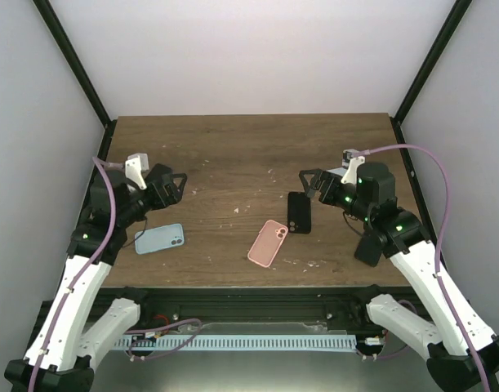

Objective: Put the phone into the phone case

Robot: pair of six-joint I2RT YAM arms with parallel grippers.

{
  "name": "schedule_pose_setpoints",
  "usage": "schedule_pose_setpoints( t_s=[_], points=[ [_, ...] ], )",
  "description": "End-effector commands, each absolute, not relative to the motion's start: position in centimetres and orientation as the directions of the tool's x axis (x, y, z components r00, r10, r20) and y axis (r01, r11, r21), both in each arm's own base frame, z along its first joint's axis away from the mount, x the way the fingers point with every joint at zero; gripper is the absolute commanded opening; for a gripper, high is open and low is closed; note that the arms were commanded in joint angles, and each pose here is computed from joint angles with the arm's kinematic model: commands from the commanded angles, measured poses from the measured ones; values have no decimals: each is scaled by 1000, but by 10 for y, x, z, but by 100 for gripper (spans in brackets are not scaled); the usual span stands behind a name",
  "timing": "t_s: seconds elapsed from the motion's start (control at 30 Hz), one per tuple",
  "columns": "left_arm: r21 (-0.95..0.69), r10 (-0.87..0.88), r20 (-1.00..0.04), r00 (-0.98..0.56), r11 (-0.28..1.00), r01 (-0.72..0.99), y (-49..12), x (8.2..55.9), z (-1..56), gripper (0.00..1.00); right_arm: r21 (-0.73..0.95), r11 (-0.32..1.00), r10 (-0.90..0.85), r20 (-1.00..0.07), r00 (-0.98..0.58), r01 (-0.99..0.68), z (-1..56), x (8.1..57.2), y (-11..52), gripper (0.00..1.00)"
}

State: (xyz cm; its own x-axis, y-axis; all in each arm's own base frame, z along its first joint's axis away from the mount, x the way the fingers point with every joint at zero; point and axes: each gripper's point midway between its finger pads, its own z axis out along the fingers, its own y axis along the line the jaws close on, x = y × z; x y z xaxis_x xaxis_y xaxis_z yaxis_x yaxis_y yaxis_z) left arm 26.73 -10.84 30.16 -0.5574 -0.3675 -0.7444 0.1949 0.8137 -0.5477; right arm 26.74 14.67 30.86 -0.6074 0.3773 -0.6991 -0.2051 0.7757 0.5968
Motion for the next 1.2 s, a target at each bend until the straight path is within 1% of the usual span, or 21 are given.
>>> schedule_pose_setpoints(
  t_s=[0.0, 0.33, 0.43, 0.53, 0.6, 0.67, 0.77, 0.87, 1.03, 1.17],
  points=[
    [-547, -372, -753, -543, 812, 202, -109, 270, 306, 100, 597, 772, 387, -713, -584, -217, 317, 266, 144, 100],
    [-541, -391, -741, -546, 829, 140, -102, 278, 296, 100, 601, 774, 394, -704, -591, -200, 311, 268, 143, 100],
    [-542, -401, -731, -552, 833, 112, -100, 281, 287, 100, 593, 788, 397, -693, -601, -164, 302, 270, 140, 100],
    [-547, -418, -704, -574, 835, 63, -97, 285, 273, 100, 565, 821, 400, -669, -626, -80, 279, 275, 132, 100],
    [-577, -456, -659, -598, 817, 12, -98, 288, 259, 99, 537, 841, 369, -668, -646, -74, 265, 278, 132, 100],
    [-595, -503, -607, -615, 801, -69, -94, 291, 241, 97, 506, 862, 353, -656, -667, -42, 247, 282, 129, 96],
    [-594, -596, -519, -614, 767, -242, -82, 295, 206, 95, 460, 888, 321, -635, -703, -10, 221, 287, 128, 90],
    [-569, -665, -472, -578, 731, -377, -68, 296, 180, 91, 437, 899, 303, -602, -739, 12, 202, 293, 131, 84],
    [-546, -700, -460, -546, 708, -448, -60, 304, 162, 89, 381, 920, 324, -617, -717, 88, 186, 314, 120, 73],
    [-541, -690, -447, -569, 715, -443, -65, 307, 150, 89, 362, 920, 360, -620, -697, 152, 179, 342, 108, 70]
  ],
)
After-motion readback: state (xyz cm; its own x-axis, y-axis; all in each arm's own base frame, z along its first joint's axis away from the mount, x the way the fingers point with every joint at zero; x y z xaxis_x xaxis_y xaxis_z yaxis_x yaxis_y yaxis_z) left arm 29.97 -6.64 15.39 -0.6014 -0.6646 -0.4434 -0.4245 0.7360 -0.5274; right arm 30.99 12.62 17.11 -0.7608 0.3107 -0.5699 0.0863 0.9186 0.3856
